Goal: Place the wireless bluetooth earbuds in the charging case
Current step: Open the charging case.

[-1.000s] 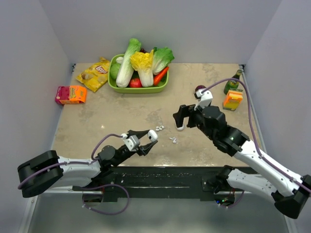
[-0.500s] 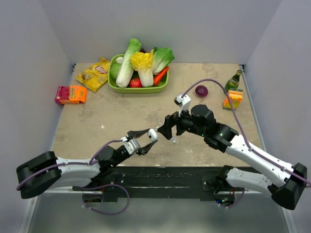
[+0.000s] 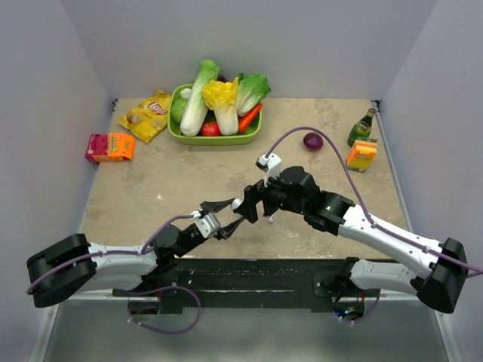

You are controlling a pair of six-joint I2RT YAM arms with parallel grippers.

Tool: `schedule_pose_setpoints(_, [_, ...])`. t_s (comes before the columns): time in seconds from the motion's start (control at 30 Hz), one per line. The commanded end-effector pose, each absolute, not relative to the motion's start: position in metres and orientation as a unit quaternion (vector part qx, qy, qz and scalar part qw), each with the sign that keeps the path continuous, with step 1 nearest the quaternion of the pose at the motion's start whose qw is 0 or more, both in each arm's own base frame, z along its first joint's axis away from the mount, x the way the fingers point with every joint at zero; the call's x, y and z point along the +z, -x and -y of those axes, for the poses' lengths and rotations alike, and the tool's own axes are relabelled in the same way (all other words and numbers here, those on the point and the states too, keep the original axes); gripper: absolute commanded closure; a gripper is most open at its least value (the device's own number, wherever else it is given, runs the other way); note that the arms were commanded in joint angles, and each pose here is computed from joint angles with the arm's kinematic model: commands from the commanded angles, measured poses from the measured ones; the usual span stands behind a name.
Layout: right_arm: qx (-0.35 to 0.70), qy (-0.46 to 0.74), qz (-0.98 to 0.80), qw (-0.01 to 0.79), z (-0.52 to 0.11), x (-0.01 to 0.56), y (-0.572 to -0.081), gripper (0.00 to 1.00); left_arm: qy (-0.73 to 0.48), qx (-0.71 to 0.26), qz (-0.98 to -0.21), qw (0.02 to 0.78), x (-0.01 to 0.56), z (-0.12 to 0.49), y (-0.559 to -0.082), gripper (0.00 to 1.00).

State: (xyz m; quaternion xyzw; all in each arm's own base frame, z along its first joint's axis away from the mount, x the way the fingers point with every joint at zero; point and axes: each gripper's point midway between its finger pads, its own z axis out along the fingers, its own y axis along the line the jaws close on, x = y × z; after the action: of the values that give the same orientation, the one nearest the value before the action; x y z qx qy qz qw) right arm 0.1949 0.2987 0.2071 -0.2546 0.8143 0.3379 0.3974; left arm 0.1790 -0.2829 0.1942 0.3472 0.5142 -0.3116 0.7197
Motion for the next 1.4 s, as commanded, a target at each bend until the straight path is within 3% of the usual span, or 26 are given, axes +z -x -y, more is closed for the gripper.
schedule_pose_setpoints(0.0, [0.345,0.225,-0.801,0.434,-0.301,0.229,-0.207,0.05,-0.333,-0.320,-0.480,0.746,0.221,0.285,-0.177,1.00])
schedule_pose_setpoints(1.23, [0.269,0.147,-0.838,0.450,-0.264,0.209,-0.226,0.07,-0.318,-0.311,-0.472,0.761,0.227,0.273,-0.169,1.00])
schedule_pose_setpoints(1.37, [0.339,0.155,-0.798,0.473,-0.276,0.237,-0.216,0.07,-0.314,-0.308,-0.474,0.763,0.227,0.271,-0.170,1.00])
